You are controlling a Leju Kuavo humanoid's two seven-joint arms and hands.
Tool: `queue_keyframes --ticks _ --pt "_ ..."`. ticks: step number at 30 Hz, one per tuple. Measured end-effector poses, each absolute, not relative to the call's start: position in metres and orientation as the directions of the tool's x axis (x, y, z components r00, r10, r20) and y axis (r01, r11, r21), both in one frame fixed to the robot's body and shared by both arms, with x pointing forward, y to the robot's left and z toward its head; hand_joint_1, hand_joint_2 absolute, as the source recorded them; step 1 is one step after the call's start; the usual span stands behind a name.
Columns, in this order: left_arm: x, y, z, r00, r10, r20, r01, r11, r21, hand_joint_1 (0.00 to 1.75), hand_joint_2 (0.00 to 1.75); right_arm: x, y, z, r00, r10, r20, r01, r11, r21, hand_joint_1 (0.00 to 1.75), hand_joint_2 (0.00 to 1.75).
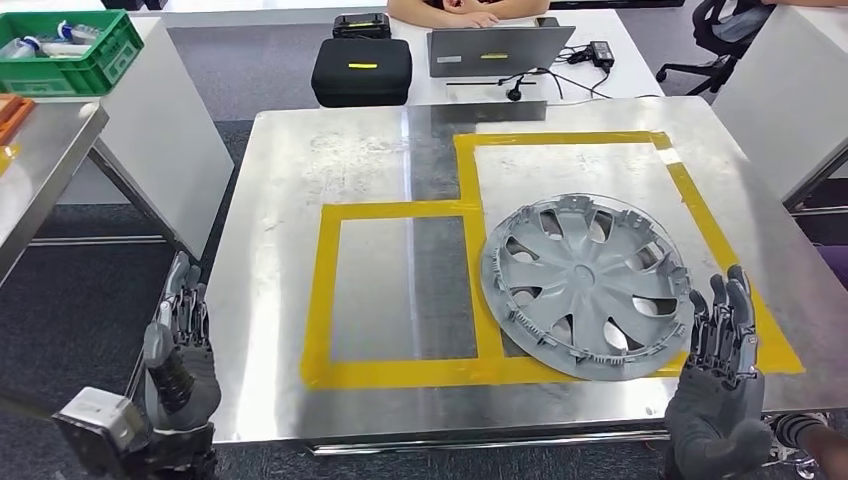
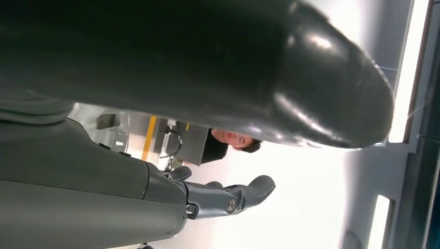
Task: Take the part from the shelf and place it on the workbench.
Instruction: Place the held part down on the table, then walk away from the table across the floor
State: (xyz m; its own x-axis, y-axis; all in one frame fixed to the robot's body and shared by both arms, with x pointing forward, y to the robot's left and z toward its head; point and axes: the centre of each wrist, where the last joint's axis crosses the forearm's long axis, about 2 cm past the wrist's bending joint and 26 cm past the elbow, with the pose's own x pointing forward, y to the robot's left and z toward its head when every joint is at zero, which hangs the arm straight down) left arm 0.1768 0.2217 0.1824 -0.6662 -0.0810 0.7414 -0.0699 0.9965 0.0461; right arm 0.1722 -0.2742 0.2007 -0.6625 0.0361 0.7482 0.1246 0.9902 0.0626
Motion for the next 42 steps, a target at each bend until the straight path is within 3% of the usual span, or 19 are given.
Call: queue_keyframes --ticks 42 --pt "0.1766 0.2232 0.1886 -0.676 -0.102 0.730 -0.076 0.995 0.068 0.00 0.00 0.1768 -0.2684 0.2041 -0.670 0.001 0.742 0.074 0.995 0.066 0.00 0.00"
